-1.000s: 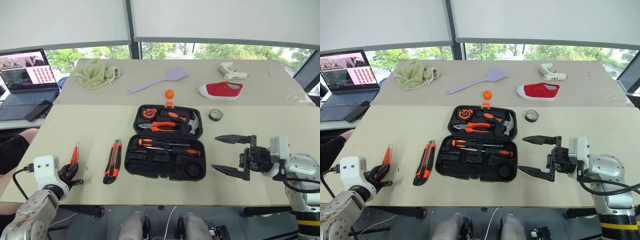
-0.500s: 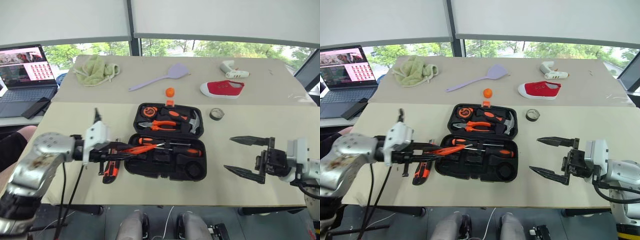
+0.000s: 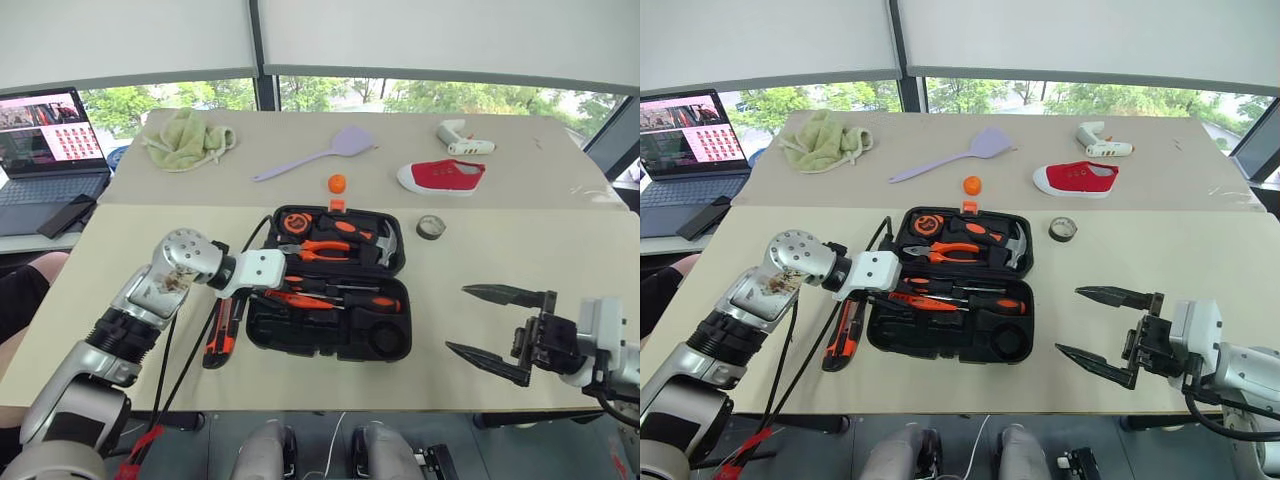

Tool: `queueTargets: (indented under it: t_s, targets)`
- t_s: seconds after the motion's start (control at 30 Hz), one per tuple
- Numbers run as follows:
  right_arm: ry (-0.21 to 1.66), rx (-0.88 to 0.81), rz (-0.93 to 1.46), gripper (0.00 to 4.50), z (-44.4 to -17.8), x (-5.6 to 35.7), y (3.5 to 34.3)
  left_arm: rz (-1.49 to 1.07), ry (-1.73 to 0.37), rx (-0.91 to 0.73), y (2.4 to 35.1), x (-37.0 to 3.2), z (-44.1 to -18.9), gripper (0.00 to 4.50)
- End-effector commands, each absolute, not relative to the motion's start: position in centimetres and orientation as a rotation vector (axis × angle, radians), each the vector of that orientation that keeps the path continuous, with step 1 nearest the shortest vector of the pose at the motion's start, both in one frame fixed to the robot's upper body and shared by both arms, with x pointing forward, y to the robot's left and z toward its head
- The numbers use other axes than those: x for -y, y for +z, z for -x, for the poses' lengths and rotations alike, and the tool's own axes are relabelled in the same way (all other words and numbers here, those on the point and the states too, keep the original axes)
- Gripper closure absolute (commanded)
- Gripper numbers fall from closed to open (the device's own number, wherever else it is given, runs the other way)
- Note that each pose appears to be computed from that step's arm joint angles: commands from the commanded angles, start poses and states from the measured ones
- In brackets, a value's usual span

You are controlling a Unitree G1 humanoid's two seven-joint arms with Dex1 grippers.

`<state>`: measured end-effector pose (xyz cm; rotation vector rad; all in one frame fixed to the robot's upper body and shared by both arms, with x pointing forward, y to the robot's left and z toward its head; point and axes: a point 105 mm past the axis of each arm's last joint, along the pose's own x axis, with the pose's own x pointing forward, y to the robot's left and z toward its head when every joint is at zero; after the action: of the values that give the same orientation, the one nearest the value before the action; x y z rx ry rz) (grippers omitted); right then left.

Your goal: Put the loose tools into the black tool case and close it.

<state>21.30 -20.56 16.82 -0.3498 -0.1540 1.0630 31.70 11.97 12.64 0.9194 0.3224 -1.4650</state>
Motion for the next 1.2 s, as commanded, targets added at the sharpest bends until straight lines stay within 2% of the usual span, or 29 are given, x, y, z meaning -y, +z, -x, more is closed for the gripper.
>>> queueTargets:
  t_s: [0.03,0.37,0.43,0.5,0.57,0.7,0.8,0.93,1.0,1.03,1.2]
  targets:
    - [1.053,0.202,0.37,0.0,-21.2,20.4,18.0,-0.955,-1.421,-0.421,12.1,-13.0,-31.5,4.03]
    - [1.062,0.204,0.365,0.0,-21.7,20.2,18.1,-0.878,-1.403,-0.451,11.6,-12.2,-30.9,4.03]
    - [1.064,0.201,0.364,0.0,-21.8,20.3,18.0,-0.823,-1.431,-0.4,12.3,-11.7,-30.4,3.02]
    - [1.059,0.195,0.353,0.0,-21.9,20.4,17.9,-0.816,-1.387,-0.267,14.1,-11.4,-31.0,2.44]
    - [1.076,0.171,0.34,0.0,-21.6,20.3,17.6,-0.8,-1.311,-0.202,15.8,-11.8,-31.8,2.44]
    - [1.088,0.173,0.348,0.0,-21.9,20.2,17.8,-0.717,-1.283,-0.078,18.6,-11.7,-31.7,2.44]
    - [1.09,0.185,0.339,0.0,-22.2,19.8,17.8,-0.71,-1.29,-0.082,17.4,-12.1,-31.4,2.44]
    - [1.099,0.19,0.325,0.0,-22.1,19.3,17.5,-0.659,-1.363,-0.119,14.1,-12.0,-30.5,3.56]
    - [1.093,0.194,0.325,0.0,-22.2,19.4,17.5,-0.625,-1.359,-0.148,13.1,-11.9,-30.6,4.3]
    - [1.091,0.195,0.325,0.0,-22.3,19.4,17.5,-0.607,-1.346,-0.157,12.8,-11.9,-30.8,4.47]
    - [1.09,0.198,0.319,0.0,-22.2,19.3,17.3,-0.711,-1.322,-0.231,10.1,-12.6,-31.3,4.47]
